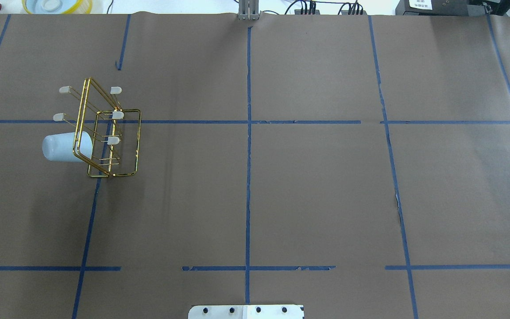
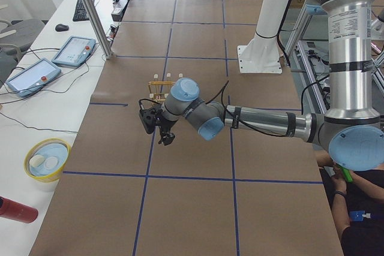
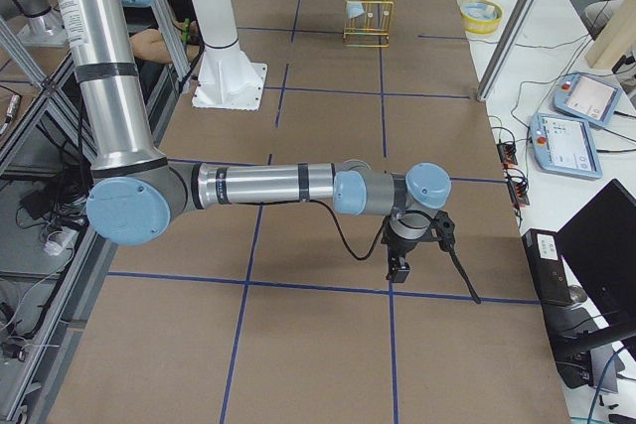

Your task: Hang cup on cup holder

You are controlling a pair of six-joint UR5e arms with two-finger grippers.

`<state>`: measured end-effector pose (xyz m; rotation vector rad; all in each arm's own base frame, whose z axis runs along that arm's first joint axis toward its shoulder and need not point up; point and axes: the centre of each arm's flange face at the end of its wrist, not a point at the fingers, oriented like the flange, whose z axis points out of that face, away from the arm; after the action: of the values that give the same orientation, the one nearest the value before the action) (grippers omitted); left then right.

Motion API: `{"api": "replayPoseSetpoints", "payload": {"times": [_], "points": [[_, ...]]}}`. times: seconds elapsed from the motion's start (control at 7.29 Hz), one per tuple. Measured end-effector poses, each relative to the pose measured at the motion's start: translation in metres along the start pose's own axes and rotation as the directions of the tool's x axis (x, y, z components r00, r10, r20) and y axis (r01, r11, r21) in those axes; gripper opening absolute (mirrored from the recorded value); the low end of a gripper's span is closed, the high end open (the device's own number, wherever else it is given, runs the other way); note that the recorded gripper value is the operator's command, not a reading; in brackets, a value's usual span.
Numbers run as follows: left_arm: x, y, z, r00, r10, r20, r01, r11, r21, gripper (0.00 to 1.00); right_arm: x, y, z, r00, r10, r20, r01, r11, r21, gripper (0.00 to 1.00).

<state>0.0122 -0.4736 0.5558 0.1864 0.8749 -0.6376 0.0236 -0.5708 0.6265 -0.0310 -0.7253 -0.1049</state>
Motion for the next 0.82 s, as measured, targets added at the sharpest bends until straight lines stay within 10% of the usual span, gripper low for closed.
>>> {"api": "replayPoseSetpoints", "payload": {"times": [0.41,0.82], "points": [[-0.065,-0.031,-0.02,0.95,0.289,0.117,-0.272,0.952,-0.145,1.0,0.0,0.0,0.0,1.0,-0.001,0.0,0.001,1.0,0.001,1.0],[-0.095,-0.044,-0.02,0.85,0.514,0.111,-0.463,0.832,-0.306,1.0,0.0,0.0,0.0,1.0,-0.001,0.0,0.001,1.0,0.0,1.0]]}}
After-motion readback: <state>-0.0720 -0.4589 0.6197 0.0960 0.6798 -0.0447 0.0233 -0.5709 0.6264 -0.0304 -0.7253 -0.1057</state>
